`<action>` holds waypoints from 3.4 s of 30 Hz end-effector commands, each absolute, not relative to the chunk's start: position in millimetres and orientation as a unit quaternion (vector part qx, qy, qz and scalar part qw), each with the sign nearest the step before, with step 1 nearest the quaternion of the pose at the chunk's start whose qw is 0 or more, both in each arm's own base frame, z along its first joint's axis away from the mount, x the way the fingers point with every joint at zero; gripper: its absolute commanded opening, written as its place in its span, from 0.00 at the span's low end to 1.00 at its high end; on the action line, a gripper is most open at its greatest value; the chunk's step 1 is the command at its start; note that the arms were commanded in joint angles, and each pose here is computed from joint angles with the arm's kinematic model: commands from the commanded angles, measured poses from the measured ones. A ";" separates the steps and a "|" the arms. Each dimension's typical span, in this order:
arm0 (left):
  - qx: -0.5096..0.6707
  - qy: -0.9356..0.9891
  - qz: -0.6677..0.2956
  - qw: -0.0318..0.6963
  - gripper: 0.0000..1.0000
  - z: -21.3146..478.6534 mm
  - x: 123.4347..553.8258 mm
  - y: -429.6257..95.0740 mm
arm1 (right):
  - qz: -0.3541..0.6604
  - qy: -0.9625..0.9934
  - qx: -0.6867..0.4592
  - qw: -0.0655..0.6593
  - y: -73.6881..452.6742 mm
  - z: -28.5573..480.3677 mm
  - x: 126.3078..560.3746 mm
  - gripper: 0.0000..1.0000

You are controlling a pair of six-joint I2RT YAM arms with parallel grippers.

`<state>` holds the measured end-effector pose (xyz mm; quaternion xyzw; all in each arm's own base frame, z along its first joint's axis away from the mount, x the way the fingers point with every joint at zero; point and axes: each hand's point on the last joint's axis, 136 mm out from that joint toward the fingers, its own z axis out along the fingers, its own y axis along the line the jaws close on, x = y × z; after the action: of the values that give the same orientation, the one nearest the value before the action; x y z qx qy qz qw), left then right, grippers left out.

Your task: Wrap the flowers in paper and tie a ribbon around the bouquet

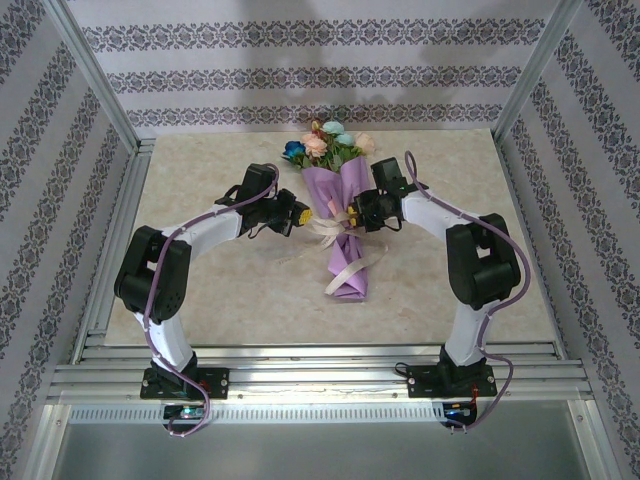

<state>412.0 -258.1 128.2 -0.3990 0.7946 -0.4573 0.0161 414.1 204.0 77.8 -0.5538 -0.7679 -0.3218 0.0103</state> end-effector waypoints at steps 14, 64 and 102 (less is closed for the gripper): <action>-0.385 0.841 -0.381 -0.007 0.26 129.1 382.3 -254.2 | -0.333 -0.779 -0.530 0.030 199.7 92.8 376.7 0.00; -0.425 0.853 -0.301 -0.028 0.55 89.7 394.9 -335.5 | -0.361 -0.778 -0.513 0.043 213.1 74.3 358.5 0.00; -0.404 0.842 -0.352 0.059 0.00 82.8 425.2 -332.3 | -0.413 -0.743 -0.525 0.041 211.1 91.4 370.5 0.00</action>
<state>418.6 -332.7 63.6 -0.3993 0.8556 -0.3279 0.0301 369.2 213.2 79.9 -0.5214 -0.7562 -0.3931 0.0418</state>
